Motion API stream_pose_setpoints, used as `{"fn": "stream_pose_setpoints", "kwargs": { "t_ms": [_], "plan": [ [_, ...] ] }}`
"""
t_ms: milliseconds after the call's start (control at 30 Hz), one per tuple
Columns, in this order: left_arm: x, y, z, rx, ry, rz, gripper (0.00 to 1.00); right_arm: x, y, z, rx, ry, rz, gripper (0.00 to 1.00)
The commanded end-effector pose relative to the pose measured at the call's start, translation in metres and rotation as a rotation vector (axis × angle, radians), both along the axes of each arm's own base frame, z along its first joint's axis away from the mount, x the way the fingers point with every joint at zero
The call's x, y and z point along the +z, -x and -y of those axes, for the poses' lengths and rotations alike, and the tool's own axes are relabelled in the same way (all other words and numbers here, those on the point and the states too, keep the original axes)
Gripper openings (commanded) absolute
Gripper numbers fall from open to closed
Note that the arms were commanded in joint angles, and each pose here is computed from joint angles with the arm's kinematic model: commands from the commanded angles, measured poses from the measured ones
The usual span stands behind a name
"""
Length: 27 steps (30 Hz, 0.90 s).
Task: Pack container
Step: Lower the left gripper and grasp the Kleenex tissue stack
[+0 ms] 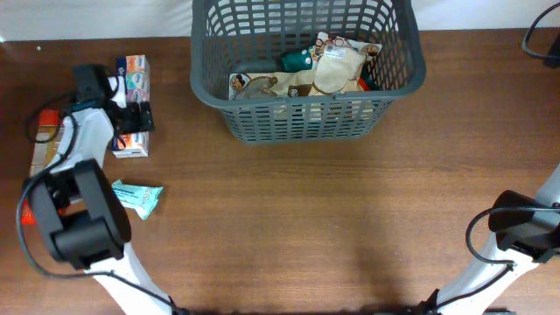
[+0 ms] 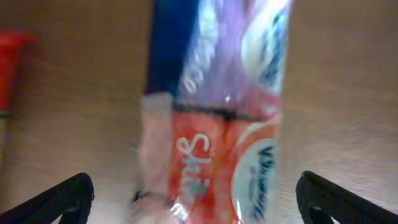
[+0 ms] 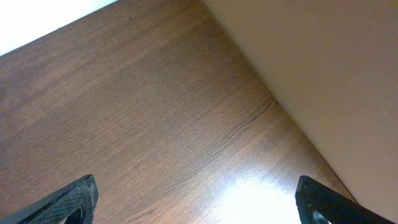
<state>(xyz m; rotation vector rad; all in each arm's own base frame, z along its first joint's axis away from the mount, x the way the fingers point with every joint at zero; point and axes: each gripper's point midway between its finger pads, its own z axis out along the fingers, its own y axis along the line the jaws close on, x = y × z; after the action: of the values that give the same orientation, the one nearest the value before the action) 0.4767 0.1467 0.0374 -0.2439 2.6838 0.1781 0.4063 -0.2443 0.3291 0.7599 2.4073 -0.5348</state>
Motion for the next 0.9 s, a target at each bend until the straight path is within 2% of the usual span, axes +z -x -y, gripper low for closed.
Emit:
{"fn": "stream_pose_setpoints", "kwargs": {
  "t_ms": [0, 233, 667, 700, 733, 867],
  "plan": [
    [-0.0094, -0.0009, -0.0014, -0.013, -0.010, -0.020, 0.99, 0.0062, 0.0028, 0.0009, -0.011, 0.005, 0.018, 0.99],
    [0.0000, -0.0100, -0.0036, -0.031, -0.025, 0.006, 0.99, 0.0062, 0.0028, 0.0009, -0.011, 0.005, 0.018, 0.99],
    [-0.0039, -0.0040, -0.0019, -0.031, -0.017, -0.022, 1.00, 0.0062, 0.0028, 0.0009, -0.011, 0.005, 0.018, 0.99],
    [-0.0043, -0.0033, -0.0017, -0.031, -0.016, -0.026, 0.91, 0.0062, 0.0028, 0.0009, -0.011, 0.005, 0.018, 0.99],
    [-0.0046, -0.0026, -0.0015, -0.031, -0.015, -0.029, 0.78, 0.0062, 0.0028, 0.0009, -0.011, 0.005, 0.018, 0.99],
    [-0.0047, -0.0024, -0.0014, -0.029, -0.014, -0.029, 0.38, 0.0062, 0.0028, 0.0009, -0.011, 0.005, 0.018, 0.99]
  ]
}}
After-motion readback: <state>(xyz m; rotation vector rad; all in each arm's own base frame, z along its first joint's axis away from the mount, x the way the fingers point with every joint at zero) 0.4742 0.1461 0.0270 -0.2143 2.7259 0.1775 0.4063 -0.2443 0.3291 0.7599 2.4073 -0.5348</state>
